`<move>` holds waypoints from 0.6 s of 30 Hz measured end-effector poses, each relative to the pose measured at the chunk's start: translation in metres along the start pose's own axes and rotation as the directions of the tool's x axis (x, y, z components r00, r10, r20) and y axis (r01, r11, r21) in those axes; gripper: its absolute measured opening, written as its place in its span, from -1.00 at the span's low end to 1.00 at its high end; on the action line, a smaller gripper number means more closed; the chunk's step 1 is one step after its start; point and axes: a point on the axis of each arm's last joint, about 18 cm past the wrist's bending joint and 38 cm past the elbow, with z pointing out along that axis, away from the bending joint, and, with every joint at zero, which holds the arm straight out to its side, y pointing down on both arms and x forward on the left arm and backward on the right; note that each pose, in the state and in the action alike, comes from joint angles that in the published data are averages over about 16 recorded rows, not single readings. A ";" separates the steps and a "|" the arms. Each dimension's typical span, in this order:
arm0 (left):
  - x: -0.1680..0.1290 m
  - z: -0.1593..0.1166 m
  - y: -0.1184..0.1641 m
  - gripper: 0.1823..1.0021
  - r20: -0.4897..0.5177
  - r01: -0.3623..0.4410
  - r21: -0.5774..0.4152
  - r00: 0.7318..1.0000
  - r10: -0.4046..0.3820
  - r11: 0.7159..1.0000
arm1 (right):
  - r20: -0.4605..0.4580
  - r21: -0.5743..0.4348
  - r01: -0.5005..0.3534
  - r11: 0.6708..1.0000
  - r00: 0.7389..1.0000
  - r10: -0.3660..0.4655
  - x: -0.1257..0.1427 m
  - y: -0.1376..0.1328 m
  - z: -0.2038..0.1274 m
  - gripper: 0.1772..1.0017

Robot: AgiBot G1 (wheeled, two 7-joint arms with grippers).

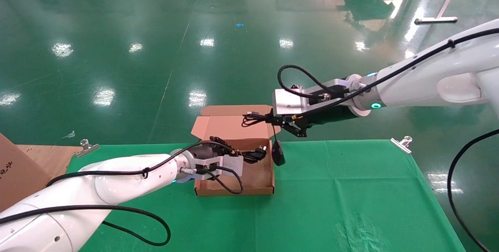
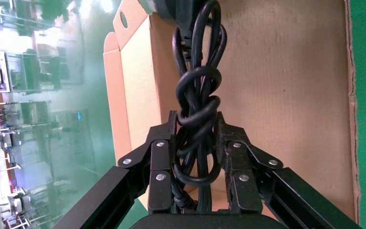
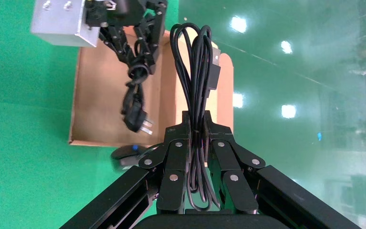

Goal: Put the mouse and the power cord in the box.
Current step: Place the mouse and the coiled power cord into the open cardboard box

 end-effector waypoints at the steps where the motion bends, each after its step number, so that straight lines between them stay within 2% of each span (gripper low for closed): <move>1: 0.000 0.000 0.000 -0.60 0.000 0.000 0.000 1.000 0.000 1.000 | -0.001 0.002 0.000 1.000 1.000 0.000 0.000 0.000 0.000 -0.89; 7: -0.002 -0.001 -0.001 -0.46 -0.004 0.015 0.007 1.000 -0.015 1.000 | -0.012 0.016 0.005 1.000 1.000 -0.005 0.003 -0.006 0.002 -0.89; 13: -0.014 -0.006 0.002 -0.23 0.000 0.041 0.017 0.999 -0.041 0.999 | -0.030 0.037 0.020 0.999 0.999 -0.018 0.009 -0.018 0.006 -0.89; 18: -0.030 -0.015 0.012 0.03 0.008 0.076 0.023 0.997 -0.076 0.997 | -0.044 0.057 0.037 0.998 0.998 -0.035 0.010 -0.031 0.015 -0.89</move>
